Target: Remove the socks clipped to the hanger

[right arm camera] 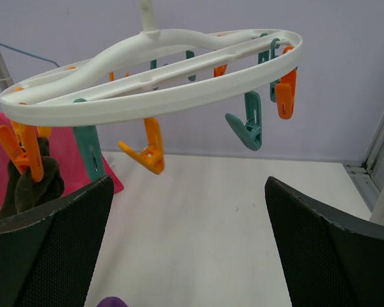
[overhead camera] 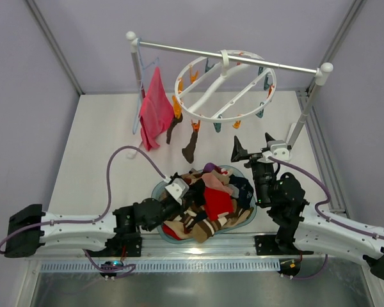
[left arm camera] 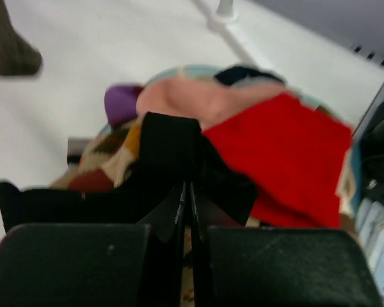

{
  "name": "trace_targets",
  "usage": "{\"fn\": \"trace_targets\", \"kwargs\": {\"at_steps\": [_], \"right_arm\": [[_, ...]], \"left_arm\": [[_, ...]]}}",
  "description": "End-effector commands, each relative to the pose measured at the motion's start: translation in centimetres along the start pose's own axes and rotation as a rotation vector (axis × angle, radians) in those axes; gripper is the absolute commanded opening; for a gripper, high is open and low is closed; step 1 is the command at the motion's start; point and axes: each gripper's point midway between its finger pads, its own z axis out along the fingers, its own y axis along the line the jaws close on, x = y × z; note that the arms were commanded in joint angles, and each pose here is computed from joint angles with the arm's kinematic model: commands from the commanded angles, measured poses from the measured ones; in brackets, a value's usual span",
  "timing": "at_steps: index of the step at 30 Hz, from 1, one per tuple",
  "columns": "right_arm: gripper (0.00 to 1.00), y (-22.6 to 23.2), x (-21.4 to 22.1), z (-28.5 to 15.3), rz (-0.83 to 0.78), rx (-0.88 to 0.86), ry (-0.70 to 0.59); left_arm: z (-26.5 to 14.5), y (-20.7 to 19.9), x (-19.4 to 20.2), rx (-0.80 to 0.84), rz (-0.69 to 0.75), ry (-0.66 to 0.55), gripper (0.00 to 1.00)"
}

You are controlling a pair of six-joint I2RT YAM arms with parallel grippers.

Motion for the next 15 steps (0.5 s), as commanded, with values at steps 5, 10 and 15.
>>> {"fn": "trace_targets", "kwargs": {"at_steps": [5,10,15], "right_arm": [[1.0,-1.3,-0.7,-0.3,0.062,0.023,-0.029],[1.0,-1.5,-0.4,-0.3,0.063,0.03,-0.026],[0.99,-1.8,-0.2,-0.1,0.06,0.034,-0.024]], "left_arm": [[0.9,1.4,6.0,-0.115,-0.064,0.082,0.0],[1.6,0.8,6.1,-0.156,-0.005,0.098,0.0],[1.2,-0.2,4.7,-0.159,0.038,0.096,0.0]]}}
